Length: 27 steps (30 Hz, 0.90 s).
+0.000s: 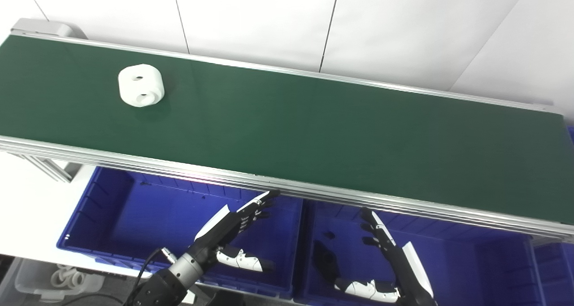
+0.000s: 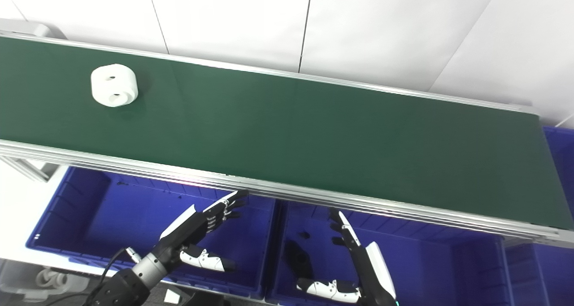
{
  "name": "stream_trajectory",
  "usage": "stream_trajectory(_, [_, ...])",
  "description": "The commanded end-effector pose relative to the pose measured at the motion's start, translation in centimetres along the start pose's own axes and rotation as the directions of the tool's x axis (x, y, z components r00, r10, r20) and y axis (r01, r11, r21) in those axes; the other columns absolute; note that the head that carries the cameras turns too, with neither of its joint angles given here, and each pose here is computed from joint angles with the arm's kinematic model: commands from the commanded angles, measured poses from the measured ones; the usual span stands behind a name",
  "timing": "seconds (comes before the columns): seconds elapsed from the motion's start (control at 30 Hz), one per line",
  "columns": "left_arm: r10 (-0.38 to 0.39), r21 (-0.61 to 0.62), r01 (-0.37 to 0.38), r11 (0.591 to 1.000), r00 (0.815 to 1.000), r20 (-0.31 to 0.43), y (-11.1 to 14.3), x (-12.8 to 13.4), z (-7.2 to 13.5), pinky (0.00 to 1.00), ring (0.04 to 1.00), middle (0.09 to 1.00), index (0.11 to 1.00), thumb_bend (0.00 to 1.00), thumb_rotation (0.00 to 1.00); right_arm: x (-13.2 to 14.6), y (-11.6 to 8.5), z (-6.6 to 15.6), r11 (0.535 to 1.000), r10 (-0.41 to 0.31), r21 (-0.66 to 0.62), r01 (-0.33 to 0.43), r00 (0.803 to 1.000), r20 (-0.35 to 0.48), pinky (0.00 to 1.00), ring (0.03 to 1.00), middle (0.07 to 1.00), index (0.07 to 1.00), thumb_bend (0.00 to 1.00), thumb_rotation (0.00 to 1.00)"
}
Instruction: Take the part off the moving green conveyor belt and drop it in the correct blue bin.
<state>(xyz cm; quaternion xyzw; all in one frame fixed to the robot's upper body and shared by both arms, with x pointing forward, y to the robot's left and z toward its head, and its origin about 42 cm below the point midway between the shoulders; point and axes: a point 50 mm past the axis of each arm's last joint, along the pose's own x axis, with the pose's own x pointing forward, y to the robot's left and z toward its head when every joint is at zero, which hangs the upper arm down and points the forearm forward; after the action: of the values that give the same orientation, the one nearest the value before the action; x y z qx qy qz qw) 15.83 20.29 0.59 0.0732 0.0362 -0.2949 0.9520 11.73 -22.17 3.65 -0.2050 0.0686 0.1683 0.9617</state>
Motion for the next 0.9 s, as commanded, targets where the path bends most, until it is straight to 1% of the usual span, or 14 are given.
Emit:
stream_trajectory(0.0, [0.006,0.032,-0.008,0.999,0.999,0.047,-0.1,0.7,0.5,0.89,0.962,0.993,0.947,0.81,0.35,0.1,-0.4,0.5,1.0,-0.03,-0.005,0.03,0.996,0.079,0.78,0.892,0.932,0.958,0.88,0.34])
stream_trajectory(0.13, [0.003,0.047,-0.004,0.999,1.0,0.025,-0.3,1.0,0.0,0.87,0.951,0.979,0.939,0.83,0.36,0.1,-0.4,-0.2,1.0,-0.022,0.0,0.022,0.998,0.058,0.78,0.894,0.935,0.959,0.9,0.35])
stream_trajectory(0.23, [0.008,0.058,-0.008,0.998,1.0,0.013,-0.5,1.2,-0.3,0.85,0.938,0.963,0.924,0.83,0.36,0.2,-0.3,-0.8,1.0,-0.016,0.007,0.016,0.999,0.052,0.77,0.898,0.938,0.96,0.9,0.33])
stream_trajectory(0.4, [0.021,0.04,-0.021,0.999,1.0,0.012,-0.5,1.1,-0.5,0.82,0.919,0.948,0.895,0.84,0.36,0.5,-0.1,-1.3,1.0,-0.01,0.008,0.01,0.999,0.042,0.79,0.908,0.946,0.972,0.89,0.31])
stream_trajectory(0.47, [0.027,0.045,-0.028,0.999,0.999,0.031,-0.3,0.9,0.1,0.81,0.909,0.941,0.887,0.83,0.33,0.5,-0.1,-1.4,1.0,-0.01,0.001,0.01,0.999,0.04,0.79,0.904,0.945,0.973,0.89,0.33])
stream_trajectory(0.5, [0.029,0.05,-0.031,0.998,0.998,0.048,-0.1,0.8,0.6,0.81,0.908,0.94,0.887,0.82,0.33,0.6,0.0,-1.4,1.0,-0.01,0.003,0.01,0.999,0.039,0.79,0.904,0.945,0.973,0.89,0.33])
stream_trajectory(0.57, [0.031,0.073,-0.037,0.997,0.995,0.092,0.4,0.7,1.8,0.8,0.9,0.934,0.887,0.82,0.37,0.7,0.1,-1.5,1.0,-0.014,0.006,0.014,0.999,0.038,0.79,0.903,0.942,0.97,0.89,0.32])
stream_trajectory(0.63, [0.03,0.088,-0.044,0.995,0.988,0.149,1.1,0.7,3.4,0.78,0.894,0.932,0.891,0.82,0.38,0.8,0.2,-1.5,1.0,-0.014,0.01,0.014,0.999,0.04,0.78,0.897,0.934,0.965,0.89,0.31])
stream_trajectory(0.67, [0.033,0.094,-0.05,0.994,0.983,0.179,1.4,0.7,4.3,0.78,0.888,0.931,0.885,0.82,0.37,0.9,0.2,-1.5,1.0,-0.013,0.013,0.012,0.999,0.039,0.78,0.9,0.936,0.965,0.89,0.3])
stream_trajectory(0.73, [0.038,0.109,-0.067,0.992,0.967,0.251,2.3,0.6,6.4,0.77,0.881,0.927,0.877,0.82,0.36,1.0,0.3,-1.6,1.0,-0.013,0.017,0.012,0.999,0.036,0.78,0.898,0.936,0.961,0.89,0.29])
stream_trajectory(0.77, [0.039,0.113,-0.073,0.991,0.961,0.273,2.6,0.5,7.0,0.77,0.877,0.922,0.872,0.81,0.35,1.1,0.3,-1.7,1.0,-0.013,0.016,0.012,0.999,0.035,0.78,0.897,0.937,0.959,0.89,0.29])
stream_trajectory(0.8, [0.044,0.123,-0.087,0.989,0.948,0.314,3.2,0.6,8.2,0.77,0.877,0.922,0.871,0.81,0.35,1.1,0.3,-1.7,1.0,-0.011,0.011,0.011,0.999,0.033,0.77,0.897,0.937,0.959,0.89,0.29])
stream_trajectory(0.83, [0.047,0.129,-0.096,0.987,0.94,0.339,3.6,0.7,8.9,0.76,0.869,0.914,0.867,0.81,0.34,1.2,0.3,-1.7,1.0,-0.01,0.007,0.009,0.999,0.031,0.77,0.897,0.938,0.961,0.89,0.31])
stream_trajectory(0.87, [0.044,0.135,-0.103,0.986,0.924,0.379,4.3,0.8,10.0,0.76,0.867,0.913,0.866,0.81,0.33,1.2,0.4,-1.8,1.0,-0.01,0.007,0.01,0.999,0.031,0.77,0.897,0.939,0.961,0.89,0.31])
